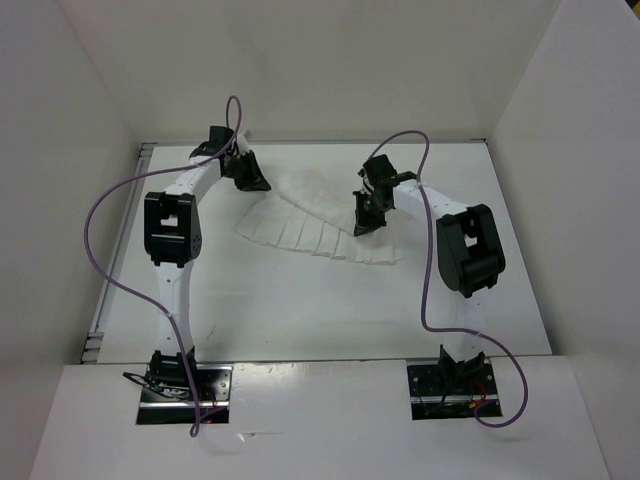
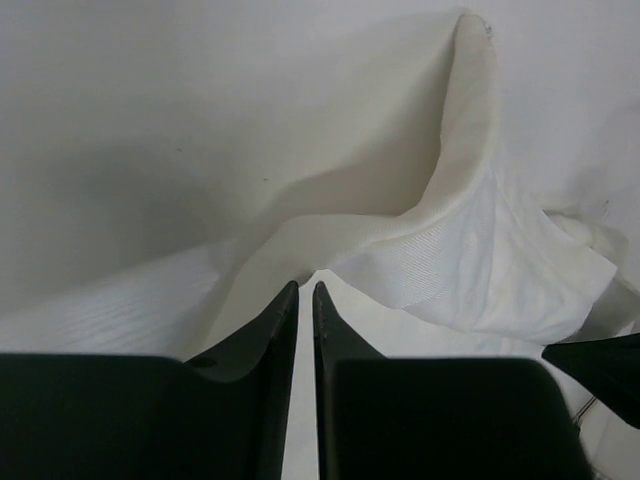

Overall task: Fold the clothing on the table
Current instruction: Fold the skirt

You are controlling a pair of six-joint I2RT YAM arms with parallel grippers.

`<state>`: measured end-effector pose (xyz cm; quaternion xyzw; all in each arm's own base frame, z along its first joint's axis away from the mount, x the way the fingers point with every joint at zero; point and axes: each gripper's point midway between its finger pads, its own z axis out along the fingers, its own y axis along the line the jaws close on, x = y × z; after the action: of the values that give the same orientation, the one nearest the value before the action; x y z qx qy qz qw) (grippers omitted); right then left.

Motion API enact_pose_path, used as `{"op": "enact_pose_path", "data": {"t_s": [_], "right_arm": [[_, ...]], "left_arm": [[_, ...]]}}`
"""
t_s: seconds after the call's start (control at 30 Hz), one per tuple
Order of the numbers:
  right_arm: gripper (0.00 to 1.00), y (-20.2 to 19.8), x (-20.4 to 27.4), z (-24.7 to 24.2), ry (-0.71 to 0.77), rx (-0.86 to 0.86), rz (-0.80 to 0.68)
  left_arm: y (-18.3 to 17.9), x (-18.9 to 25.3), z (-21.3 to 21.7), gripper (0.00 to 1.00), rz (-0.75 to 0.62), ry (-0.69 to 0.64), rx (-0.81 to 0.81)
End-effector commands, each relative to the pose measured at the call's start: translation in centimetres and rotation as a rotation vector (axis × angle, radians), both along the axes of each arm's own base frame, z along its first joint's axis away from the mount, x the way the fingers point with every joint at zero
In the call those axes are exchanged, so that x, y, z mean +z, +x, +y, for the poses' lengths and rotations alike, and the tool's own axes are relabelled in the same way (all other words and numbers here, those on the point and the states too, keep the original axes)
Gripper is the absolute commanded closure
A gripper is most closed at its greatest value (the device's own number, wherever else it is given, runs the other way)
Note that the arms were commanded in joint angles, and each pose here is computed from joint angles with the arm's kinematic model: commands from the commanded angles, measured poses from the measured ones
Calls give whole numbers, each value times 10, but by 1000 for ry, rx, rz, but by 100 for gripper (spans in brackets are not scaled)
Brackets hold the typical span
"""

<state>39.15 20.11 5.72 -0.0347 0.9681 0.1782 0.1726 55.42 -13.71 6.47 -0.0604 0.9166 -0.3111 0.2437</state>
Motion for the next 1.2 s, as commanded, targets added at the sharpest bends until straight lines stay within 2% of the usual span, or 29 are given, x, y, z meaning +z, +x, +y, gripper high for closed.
{"op": "enact_pose_path", "data": {"t_s": [0.0,0.3,0.63,0.67,0.7,0.77,0.8,0.87,0.9,0.97,1.1,1.13,1.17], "right_arm": [[100,3,-13,4,20,-3,0],[100,-11,-38,-3,-12,-7,63],[100,-14,-43,-3,-8,6,64],[98,-13,-39,-2,-5,6,55],[92,-12,-35,-2,-2,6,46],[90,-11,-19,0,18,12,26],[83,-13,-14,0,19,12,21],[77,-10,14,3,43,16,-20],[73,-11,22,2,47,17,-30],[69,-7,46,4,62,17,-74],[58,3,95,4,80,9,-174],[55,14,116,2,94,4,-231],[55,18,124,-2,97,-6,-243]], "left_arm": [[12,-4,12,83,-8,8,32],[18,-37,18,83,36,19,47],[33,-33,25,83,27,23,70],[36,-8,27,83,-13,5,68],[37,7,28,83,-45,9,60],[38,54,24,78,-137,-11,31],[37,71,21,72,-168,-24,10],[33,115,12,51,-230,-103,-67],[31,131,7,48,-260,-125,-100],[32,159,1,47,-328,-159,-151],[36,168,-18,46,-376,-236,-248],[39,188,-20,46,-434,-251,-266],[46,169,-22,46,-420,-268,-282]]}}
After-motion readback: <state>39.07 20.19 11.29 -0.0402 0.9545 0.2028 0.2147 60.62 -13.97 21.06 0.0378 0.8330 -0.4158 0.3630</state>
